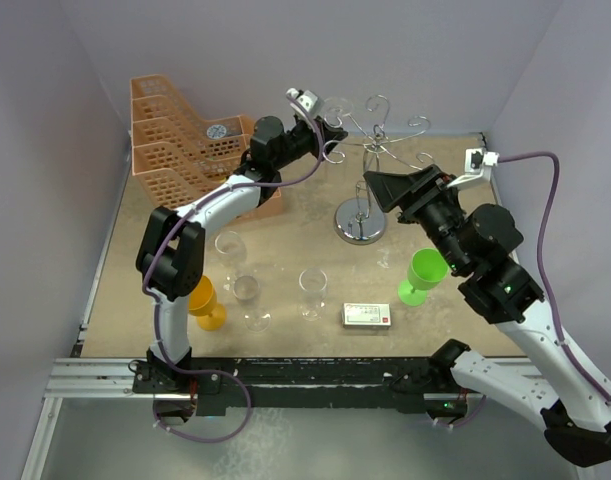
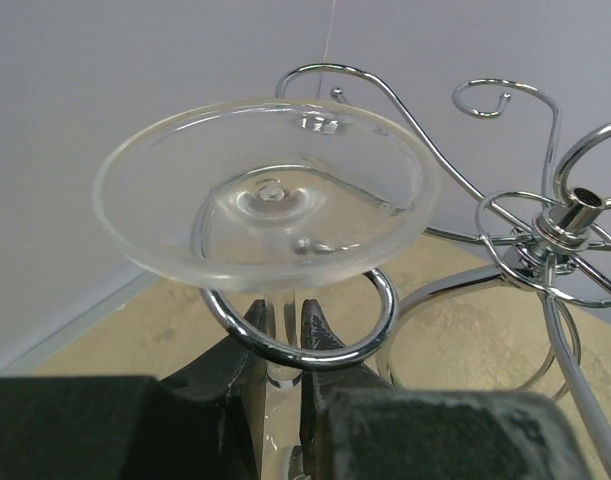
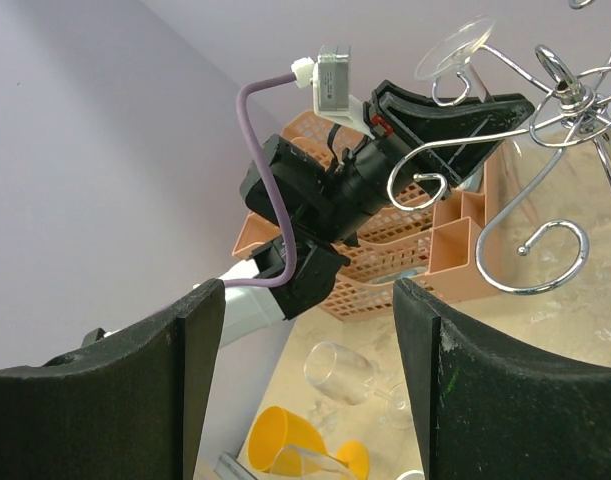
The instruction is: Place the wine glass upside down on the wine glass rack
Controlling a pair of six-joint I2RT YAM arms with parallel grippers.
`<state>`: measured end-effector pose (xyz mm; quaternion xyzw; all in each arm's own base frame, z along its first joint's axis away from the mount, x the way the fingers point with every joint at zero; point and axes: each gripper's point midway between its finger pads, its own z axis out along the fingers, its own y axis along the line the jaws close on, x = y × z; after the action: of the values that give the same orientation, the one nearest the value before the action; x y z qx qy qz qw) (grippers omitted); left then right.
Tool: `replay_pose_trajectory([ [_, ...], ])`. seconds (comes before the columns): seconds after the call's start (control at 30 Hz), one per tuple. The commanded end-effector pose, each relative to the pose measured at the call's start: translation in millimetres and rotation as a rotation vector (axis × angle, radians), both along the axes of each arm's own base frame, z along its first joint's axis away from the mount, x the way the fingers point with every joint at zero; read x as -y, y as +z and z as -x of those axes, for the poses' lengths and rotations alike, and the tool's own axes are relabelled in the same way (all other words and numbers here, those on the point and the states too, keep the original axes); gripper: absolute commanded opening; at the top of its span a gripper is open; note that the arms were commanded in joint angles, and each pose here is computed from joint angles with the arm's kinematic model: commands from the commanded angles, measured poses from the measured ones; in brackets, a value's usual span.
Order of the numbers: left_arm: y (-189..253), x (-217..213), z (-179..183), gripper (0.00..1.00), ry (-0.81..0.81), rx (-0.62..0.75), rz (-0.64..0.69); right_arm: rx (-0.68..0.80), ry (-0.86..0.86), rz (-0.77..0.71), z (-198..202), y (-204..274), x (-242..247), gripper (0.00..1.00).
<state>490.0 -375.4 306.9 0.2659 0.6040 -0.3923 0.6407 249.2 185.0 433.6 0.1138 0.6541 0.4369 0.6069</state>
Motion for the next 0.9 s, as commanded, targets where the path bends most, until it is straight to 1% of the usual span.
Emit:
replay_pose_trajectory([
  [0.0,39.4,-5.5,-2.3,0.00,0.058,0.074,0.094,0.041,0.012,-0.040,7.0,16.9,2.4,0.70],
  [0.13,41.2,-7.5,-1.8,0.00,0.067,0.080,0.107,0.039,0.011,-0.040,7.0,16.4,2.8,0.70],
  [0.27,39.7,-8.6,7.3,0.00,0.044,0.107,0.100,0.038,0.008,-0.038,7.4,15.7,3.7,0.70],
  [0.53,31.2,-18.0,21.5,0.00,0.037,0.131,0.035,0.037,-0.004,-0.038,8.2,13.6,7.1,0.70],
  [0.7,25.3,-12.0,29.1,0.00,-0.019,0.148,0.004,0.035,0.000,-0.036,8.3,12.3,6.2,0.70],
  [0.8,12.5,-10.6,25.8,0.00,-0.015,0.141,-0.039,0.032,-0.001,-0.035,8.0,10.7,6.2,0.70],
  [0.87,4.3,-13.3,19.7,0.03,0.017,0.139,-0.071,0.030,0.000,-0.033,8.0,10.1,6.0,0.70],
])
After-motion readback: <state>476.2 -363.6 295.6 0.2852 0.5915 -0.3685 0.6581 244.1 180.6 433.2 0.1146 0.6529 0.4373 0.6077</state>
